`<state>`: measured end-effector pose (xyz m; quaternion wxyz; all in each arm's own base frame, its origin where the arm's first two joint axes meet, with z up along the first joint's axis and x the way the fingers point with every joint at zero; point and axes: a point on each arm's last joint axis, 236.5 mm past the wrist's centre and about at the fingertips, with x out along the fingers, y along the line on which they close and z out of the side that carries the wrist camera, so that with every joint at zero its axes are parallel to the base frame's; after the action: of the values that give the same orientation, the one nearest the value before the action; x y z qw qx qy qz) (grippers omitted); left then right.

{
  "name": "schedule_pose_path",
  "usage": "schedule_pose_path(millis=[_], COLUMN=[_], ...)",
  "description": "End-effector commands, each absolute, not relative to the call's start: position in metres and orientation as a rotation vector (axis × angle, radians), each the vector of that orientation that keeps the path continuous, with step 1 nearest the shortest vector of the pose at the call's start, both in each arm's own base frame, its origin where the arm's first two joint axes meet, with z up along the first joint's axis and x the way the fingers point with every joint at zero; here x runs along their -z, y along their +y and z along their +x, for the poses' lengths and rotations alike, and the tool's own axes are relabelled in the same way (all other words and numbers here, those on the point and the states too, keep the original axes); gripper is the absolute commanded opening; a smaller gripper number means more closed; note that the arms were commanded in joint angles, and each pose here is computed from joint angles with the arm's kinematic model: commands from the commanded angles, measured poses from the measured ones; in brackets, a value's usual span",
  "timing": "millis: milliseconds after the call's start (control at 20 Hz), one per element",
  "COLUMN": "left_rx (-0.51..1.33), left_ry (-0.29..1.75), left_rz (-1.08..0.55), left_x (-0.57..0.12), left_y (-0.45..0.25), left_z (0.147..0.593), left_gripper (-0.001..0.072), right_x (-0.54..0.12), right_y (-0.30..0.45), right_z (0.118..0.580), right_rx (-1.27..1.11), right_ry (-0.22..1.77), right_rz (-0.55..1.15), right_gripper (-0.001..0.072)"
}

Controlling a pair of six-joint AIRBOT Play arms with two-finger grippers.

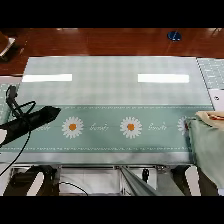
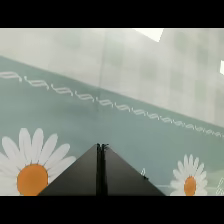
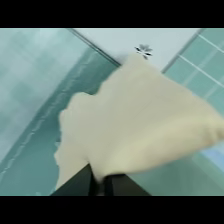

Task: Fold the shirts.

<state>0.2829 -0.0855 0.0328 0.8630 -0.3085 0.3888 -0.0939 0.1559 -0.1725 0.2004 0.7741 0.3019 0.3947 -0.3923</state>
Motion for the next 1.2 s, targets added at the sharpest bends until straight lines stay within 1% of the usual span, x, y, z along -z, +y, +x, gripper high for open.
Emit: schedule_pose_path(millis=[0, 100, 150, 250, 350, 450, 500, 550, 600, 800, 900, 950, 1000, 1050, 1100, 1150], left_rx=[0.171, 0.171, 0.171, 0.168, 0.159, 0.147, 0.144, 0.141, 0.139, 0.136, 0.136, 0.146, 0.16, 0.181, 0.202, 0.23], left_ry=[0.758, 0.756, 0.756, 0.752, 0.731, 0.705, 0.696, 0.691, 0.688, 0.663, 0.62, 0.592, 0.563, 0.53, 0.505, 0.488], left_rz=[-0.647, -0.647, -0.647, -0.646, -0.647, -0.648, -0.648, -0.648, -0.648, -0.694, -0.713, -0.702, -0.683, -0.659, -0.644, -0.633], left_x=[-0.04, -0.04, -0.04, -0.04, -0.043, -0.046, -0.047, -0.048, -0.048, -0.054, -0.068, -0.081, -0.098, -0.119, -0.141, -0.165], left_y=[-0.078, -0.077, -0.077, -0.077, -0.074, -0.07, -0.069, -0.068, -0.067, -0.068, -0.066, -0.065, -0.065, -0.066, -0.067, -0.071], left_z=[0.293, 0.293, 0.293, 0.294, 0.298, 0.302, 0.303, 0.304, 0.305, 0.311, 0.318, 0.324, 0.33, 0.338, 0.346, 0.354], left_gripper=[0.0023, 0.0023, 0.0023, 0.0023, 0.0023, 0.0023, 0.0023, 0.0023, 0.0023, 0.0023, 0.0023, 0.0023, 0.0023, 0.0023, 0.0023, 0.0023], right_x=[-0.184, -0.173, -0.165, -0.141, -0.124, -0.115, -0.112, -0.109, -0.108, -0.115, -0.129, -0.142, -0.162, -0.185, -0.214, -0.251], right_y=[-0.179, -0.175, -0.171, -0.157, -0.145, -0.145, -0.147, -0.147, -0.149, -0.17, -0.182, -0.185, -0.184, -0.176, -0.16, -0.135], right_z=[0.066, 0.035, 0.03, 0.042, 0.049, 0.03, 0.024, 0.026, 0.03, 0.051, 0.085, 0.115, 0.153, 0.194, 0.239, 0.284], right_rx=[1.183, 1.295, 1.299, 1.208, 1.126, 1.177, 1.204, 1.192, 1.174, 1.153, 1.075, 0.99, 0.868, 0.728, 0.54, 0.332], right_ry=[0.924, 0.974, 0.991, 1.035, 1.096, 1.182, 1.202, 1.209, 1.203, 1.12, 1.047, 0.984, 0.898, 0.799, 0.683, 0.545], right_rz=[0.661, 0.644, 0.647, 0.67, 0.641, 0.593, 0.581, 0.572, 0.557, 0.508, 0.518, 0.529, 0.545, 0.566, 0.589, 0.638], right_gripper=[0.0023, 0.0023, 0.0022, 0.0022, 0.0023, 0.0035, 0.0167, 0.0364, 0.0415, 0.0414, 0.0408, 0.0377, 0.0245, 0.0086, 0.0023, 0.0022])
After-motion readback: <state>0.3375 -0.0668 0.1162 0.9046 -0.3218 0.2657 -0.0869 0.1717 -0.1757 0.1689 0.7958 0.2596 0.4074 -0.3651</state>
